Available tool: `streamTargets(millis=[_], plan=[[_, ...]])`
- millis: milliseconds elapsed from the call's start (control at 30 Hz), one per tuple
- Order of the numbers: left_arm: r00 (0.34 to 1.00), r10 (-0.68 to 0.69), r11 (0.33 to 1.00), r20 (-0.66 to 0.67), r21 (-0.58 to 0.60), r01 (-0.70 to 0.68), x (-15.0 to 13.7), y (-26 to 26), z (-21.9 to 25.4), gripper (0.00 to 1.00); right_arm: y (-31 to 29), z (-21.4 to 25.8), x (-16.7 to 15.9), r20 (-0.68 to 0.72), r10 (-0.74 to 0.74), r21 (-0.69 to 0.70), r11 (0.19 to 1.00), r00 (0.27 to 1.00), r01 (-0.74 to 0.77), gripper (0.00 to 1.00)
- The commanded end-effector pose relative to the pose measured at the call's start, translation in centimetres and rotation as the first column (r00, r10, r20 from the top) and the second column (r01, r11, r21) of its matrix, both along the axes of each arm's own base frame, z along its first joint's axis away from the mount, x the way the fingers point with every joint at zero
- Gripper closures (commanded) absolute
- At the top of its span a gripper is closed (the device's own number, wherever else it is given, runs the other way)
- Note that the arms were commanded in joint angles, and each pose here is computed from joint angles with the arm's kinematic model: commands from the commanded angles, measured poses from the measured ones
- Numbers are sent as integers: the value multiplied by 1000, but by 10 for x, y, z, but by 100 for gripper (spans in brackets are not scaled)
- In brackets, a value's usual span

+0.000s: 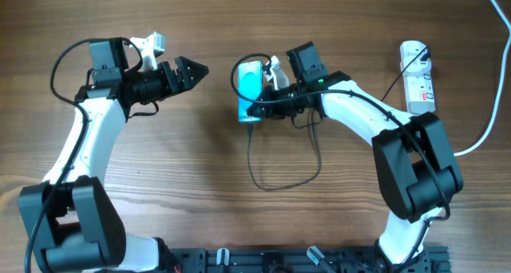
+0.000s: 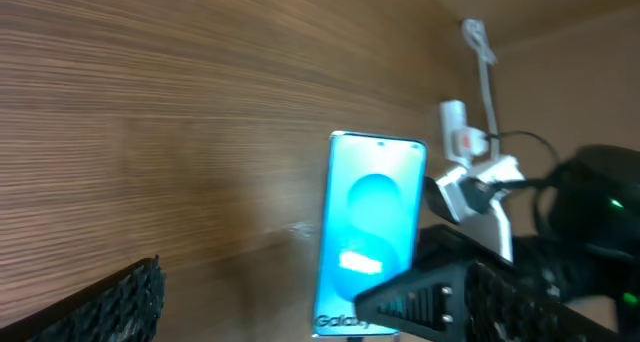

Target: Plug charger to phone and switch on socket

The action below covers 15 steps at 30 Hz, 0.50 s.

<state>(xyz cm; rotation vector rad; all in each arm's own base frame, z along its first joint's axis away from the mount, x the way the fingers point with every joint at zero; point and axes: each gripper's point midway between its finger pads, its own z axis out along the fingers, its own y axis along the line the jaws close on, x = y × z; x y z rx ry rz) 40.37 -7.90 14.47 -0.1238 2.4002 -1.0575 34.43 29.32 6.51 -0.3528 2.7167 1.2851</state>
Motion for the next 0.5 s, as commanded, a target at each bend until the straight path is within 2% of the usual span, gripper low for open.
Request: streamTargets(millis=[0,200,467], plan=[[999,31,998,9,58,-32,4,8,-4,0,-4,1,9,83,17,-33,999,996,-15,96],[997,78,990,5,121,-78,8,19,-11,0,-11,-16,3,58,4,-74,997,998,0,96],[997,79,989,5,123,-80,8,19,-11,0,-16,-37,-9,5,-29,-81,996,1000,29,96]])
